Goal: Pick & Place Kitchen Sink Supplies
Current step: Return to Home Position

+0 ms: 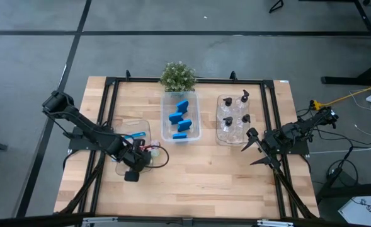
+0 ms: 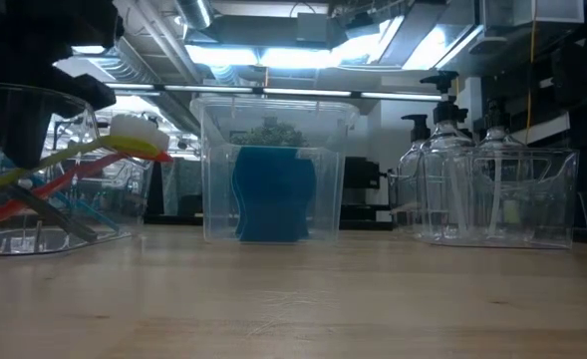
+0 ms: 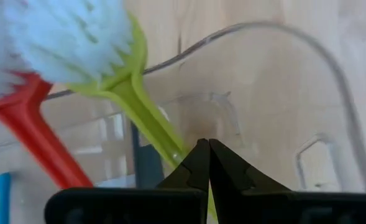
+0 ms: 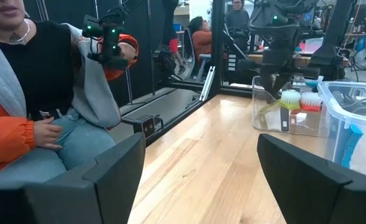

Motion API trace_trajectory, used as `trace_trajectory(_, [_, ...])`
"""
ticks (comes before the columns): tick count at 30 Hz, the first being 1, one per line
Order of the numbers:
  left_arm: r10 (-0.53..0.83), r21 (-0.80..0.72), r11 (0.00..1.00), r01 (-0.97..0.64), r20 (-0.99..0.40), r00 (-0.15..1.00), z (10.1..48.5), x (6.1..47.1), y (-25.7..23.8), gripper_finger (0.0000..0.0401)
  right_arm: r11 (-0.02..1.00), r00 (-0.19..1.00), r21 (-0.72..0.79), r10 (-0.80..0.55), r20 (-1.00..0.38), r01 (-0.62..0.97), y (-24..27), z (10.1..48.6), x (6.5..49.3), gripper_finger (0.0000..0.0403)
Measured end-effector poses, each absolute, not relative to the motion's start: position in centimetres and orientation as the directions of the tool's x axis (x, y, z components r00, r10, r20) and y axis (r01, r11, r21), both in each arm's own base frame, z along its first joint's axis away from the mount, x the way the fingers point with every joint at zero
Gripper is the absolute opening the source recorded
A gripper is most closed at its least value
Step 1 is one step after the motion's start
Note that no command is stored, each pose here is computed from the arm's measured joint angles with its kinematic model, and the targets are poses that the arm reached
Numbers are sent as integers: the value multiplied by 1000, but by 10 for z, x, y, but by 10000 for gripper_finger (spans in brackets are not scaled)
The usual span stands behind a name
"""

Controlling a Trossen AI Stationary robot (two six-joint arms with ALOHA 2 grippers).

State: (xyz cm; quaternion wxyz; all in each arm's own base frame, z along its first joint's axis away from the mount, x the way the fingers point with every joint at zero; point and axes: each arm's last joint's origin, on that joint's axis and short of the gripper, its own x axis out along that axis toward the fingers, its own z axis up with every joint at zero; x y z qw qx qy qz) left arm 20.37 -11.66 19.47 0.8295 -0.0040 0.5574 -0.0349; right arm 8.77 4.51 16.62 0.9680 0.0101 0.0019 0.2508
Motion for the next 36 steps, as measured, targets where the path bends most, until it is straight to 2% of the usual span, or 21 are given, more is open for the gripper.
trace_trajectory(7, [15,21,1000,15,-939,342,193,199,-112,2,874,874,20,486,2,-486,45,166,88,308])
trace_trajectory(12, [8,17,1000,23,-935,354,197,200,-114,2,874,874,20,486,1,-485,45,166,88,308])
trace_trajectory(20, [-45,5,993,117,-908,418,228,207,-130,2,874,874,20,486,1,-486,45,166,88,308])
trace_trajectory(23, [-4,47,993,108,-904,428,246,205,-128,2,874,874,19,486,2,-486,45,166,88,308])
trace_trajectory(30, [-26,33,995,94,-823,568,290,183,-103,2,874,874,20,486,2,-486,45,166,88,308])
trace_trajectory(36, [-96,-1,993,120,-612,785,310,151,-71,2,874,874,21,486,2,-486,45,166,88,308])
